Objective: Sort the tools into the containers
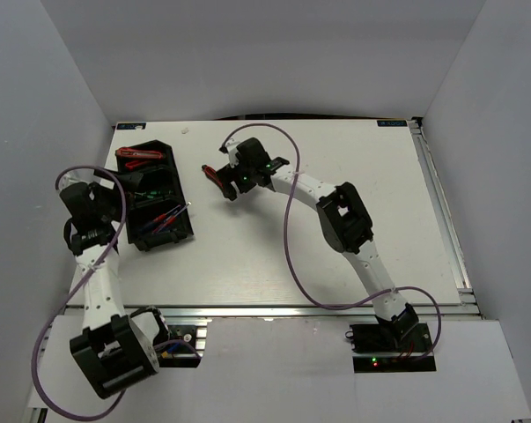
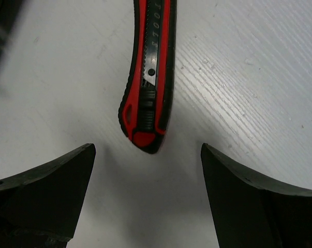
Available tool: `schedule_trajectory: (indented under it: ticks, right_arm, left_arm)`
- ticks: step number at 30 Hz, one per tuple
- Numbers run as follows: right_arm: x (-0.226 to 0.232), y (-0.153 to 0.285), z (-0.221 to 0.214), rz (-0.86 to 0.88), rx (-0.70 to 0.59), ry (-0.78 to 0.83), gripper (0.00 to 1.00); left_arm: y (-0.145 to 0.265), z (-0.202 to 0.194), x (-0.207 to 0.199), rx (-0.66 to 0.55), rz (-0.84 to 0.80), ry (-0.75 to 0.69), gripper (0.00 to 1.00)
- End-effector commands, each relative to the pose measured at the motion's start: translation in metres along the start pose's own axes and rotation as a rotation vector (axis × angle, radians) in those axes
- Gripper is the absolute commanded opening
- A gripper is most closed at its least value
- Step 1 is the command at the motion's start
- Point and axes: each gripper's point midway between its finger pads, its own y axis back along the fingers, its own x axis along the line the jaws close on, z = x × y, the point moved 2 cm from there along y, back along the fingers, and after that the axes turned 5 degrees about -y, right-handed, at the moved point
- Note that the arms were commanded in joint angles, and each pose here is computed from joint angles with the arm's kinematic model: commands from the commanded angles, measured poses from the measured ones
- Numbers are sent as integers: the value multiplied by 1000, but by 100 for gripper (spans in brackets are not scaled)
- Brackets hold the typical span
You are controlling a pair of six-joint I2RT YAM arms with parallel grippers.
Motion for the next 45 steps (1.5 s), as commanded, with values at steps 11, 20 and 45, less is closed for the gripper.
schedule_trajectory:
  ticks: [11,20,45]
  right_arm:
    - [-3,-36,21,-172,-115,30,89]
    - [10,-46,2,-173,-70,83,40]
    - [22,124,8,247,-76,-239,0]
  left_arm:
    - [57,-25,-9,8,-24,-23,98]
    - [63,-22,-10,-1,3,-7,98]
    - [-57,-189,-122,600,-336,-23,86]
